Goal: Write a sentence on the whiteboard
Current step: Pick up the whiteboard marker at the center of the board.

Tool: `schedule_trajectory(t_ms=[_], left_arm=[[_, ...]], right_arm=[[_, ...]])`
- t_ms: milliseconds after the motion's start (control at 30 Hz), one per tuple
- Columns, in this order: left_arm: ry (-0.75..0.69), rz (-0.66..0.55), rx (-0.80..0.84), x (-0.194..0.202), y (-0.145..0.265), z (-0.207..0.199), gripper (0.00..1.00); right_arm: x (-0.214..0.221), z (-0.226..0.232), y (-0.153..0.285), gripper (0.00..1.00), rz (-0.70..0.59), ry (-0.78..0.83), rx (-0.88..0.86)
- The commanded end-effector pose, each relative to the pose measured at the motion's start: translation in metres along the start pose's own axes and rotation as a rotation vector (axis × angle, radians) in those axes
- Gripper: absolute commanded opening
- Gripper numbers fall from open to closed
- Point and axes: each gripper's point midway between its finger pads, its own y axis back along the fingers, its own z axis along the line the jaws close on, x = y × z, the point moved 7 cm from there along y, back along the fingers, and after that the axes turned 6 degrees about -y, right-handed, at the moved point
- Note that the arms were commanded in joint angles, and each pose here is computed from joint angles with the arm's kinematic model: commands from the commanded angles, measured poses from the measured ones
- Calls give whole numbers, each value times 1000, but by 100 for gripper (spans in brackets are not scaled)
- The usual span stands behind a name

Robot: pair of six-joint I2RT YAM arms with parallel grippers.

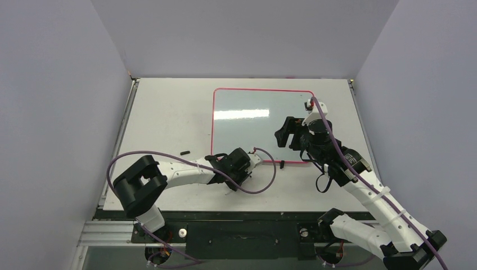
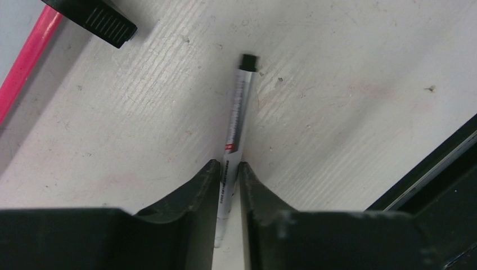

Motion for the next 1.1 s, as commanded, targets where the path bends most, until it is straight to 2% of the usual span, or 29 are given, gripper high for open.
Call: schedule_trajectory(t_ms=[0,33,100,300,567,700,900,1067], left_arm=[[-26,-14,33,-4,-7,-9,8],[-31,-22,44,-6,-6,-11,3],[-36,-46,58,-10,-2,-12,0],[-45,-128,81,-29,17,-15,0],[-88,-243,106,-56,64,-18,0],[-113,-307,121,-65,90,-20,0],[-142,-387,135,-77,122,-21,0],[-165,-454,148,-85,141,-23,0]], right_arm=[[-3,-1,2,72,-7,1,-22],[-3,0,3,72,-4,0,-29],[-5,-1,4,72,-8,-6,-36],[-9,-1,10,72,-7,-22,-67],[-16,0,15,72,31,-72,-150],[-9,-1,14,71,120,-119,-246],[13,11,13,70,326,-173,-454],[25,16,2,68,391,-284,-510]])
